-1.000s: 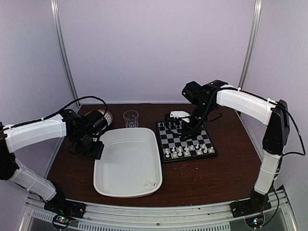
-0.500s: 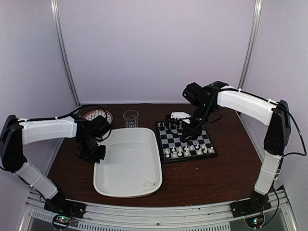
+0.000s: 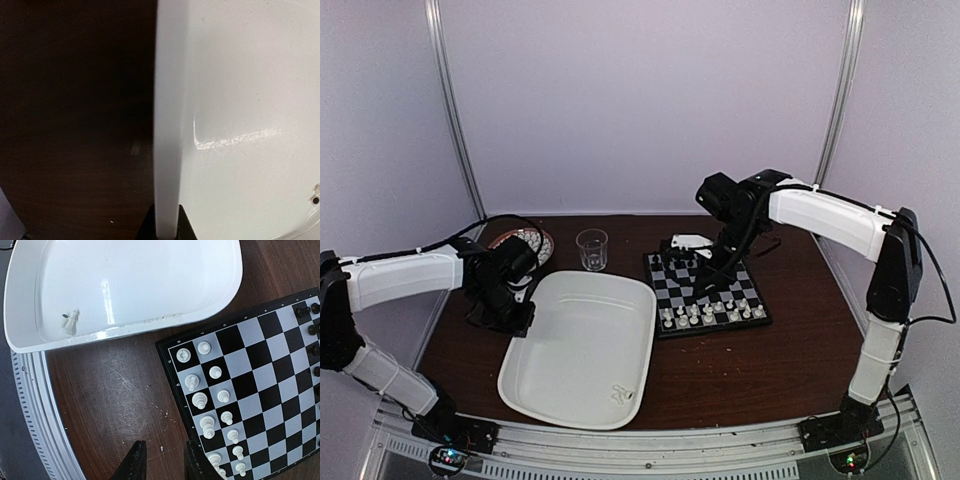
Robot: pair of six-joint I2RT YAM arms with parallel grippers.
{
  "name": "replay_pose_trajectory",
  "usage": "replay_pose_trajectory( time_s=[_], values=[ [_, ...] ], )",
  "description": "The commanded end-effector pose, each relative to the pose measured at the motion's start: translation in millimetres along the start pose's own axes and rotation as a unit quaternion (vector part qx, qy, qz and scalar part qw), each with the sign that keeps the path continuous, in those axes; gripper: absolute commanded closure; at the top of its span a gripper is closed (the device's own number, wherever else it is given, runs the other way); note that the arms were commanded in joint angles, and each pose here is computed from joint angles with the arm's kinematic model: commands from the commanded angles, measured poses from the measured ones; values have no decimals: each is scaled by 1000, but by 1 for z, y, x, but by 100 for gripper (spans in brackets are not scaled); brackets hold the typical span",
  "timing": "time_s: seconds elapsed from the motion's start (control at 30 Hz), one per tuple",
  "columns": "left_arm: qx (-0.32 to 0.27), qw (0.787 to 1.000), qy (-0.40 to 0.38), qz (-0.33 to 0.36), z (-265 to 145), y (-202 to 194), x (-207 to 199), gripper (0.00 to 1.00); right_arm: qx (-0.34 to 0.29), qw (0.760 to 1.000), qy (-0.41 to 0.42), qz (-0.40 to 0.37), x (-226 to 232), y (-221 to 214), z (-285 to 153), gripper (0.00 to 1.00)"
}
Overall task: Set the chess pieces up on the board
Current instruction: Adjust the storage box at the center of the board.
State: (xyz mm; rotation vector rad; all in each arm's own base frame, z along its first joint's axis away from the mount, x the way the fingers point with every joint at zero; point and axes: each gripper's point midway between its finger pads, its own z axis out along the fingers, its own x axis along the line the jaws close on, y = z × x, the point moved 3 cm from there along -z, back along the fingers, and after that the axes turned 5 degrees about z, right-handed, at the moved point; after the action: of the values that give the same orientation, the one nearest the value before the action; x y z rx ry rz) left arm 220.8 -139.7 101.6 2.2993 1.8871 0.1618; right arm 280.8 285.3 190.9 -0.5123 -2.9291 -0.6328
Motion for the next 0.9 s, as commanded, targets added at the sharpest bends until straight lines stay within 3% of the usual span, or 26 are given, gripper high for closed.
replay_pose_trajectory(
  time_s=[0.0,0.23,0.43,0.6,0.87],
  values=[
    [-34,990,76,110,-25,20,19,100,-8,1000,25,-4,11,11,4,71],
    [-75,966,153,196,-45,36,37,100,-7,998,58,-30,33,16,11,71],
    [-120,943,155,267,-47,63,27,100,-10,993,70,-99,64,43,22,71],
    [-105,923,137,342,-28,87,8,100,-7,982,73,-175,94,73,39,71],
    [-133,888,156,411,-18,124,-6,100,-11,971,106,-212,123,97,59,71]
  ],
)
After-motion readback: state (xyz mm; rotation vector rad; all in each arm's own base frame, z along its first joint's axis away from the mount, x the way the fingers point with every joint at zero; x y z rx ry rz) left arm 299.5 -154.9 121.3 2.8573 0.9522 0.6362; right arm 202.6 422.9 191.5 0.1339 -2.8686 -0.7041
